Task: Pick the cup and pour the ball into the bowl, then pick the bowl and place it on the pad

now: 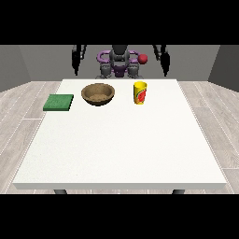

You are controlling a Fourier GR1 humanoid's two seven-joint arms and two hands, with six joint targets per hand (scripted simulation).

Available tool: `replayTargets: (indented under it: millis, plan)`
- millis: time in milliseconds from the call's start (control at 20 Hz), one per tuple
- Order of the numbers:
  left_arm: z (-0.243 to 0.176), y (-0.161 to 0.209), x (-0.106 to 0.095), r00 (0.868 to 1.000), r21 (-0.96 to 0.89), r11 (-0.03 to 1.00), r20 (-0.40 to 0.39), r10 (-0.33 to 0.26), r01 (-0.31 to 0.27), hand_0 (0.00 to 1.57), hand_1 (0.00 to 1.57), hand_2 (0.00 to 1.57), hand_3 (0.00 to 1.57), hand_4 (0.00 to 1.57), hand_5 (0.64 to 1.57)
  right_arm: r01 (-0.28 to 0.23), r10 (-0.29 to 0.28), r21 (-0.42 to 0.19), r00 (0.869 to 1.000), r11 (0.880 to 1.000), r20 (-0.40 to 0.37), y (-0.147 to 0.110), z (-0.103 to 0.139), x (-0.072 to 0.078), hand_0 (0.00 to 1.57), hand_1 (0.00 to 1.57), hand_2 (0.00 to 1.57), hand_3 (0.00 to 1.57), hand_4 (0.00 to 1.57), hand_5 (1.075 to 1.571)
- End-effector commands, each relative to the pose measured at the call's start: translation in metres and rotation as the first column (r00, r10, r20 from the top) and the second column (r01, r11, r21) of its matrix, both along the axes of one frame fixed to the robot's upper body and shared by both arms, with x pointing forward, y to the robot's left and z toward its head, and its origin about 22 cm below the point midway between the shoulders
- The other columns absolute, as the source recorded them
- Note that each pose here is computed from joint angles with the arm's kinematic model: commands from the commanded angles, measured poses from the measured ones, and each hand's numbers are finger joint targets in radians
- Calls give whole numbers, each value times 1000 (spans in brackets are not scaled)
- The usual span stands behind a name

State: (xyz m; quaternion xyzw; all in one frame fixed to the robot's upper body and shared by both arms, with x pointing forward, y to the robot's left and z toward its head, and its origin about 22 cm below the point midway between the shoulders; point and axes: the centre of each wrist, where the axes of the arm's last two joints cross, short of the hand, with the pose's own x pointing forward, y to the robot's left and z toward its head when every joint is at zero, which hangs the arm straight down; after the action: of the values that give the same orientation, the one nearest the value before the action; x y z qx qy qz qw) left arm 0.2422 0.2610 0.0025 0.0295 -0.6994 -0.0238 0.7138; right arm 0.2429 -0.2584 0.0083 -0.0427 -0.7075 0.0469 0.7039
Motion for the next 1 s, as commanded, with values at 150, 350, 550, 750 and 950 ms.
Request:
replayTargets:
  millis: [150,350,550,750,950]
  plan:
    - [29,6,3,999,35,999,35,-15,14,0,0,0,0,0,1557,4,-4,-37,1000,999,20,-10,27,1,0,0,0,0,0,1569]
    - [64,-8,21,998,-151,988,66,22,-12,0,0,0,0,0,1558,-27,29,101,999,995,-21,-52,35,-7,0,0,0,0,0,1569]
    - [80,9,17,987,-126,992,154,34,-15,0,0,0,0,0,1552,-23,17,90,997,996,70,-65,55,-9,0,0,0,0,0,1570]
    - [73,48,17,979,-118,993,199,54,-31,0,0,0,0,0,1547,-17,7,108,996,994,91,-63,48,-11,0,0,0,0,0,1569]
    - [68,27,38,955,-114,994,295,34,0,0,0,0,0,0,1539,-36,11,118,979,992,202,-78,48,7,0,0,0,0,0,1569]
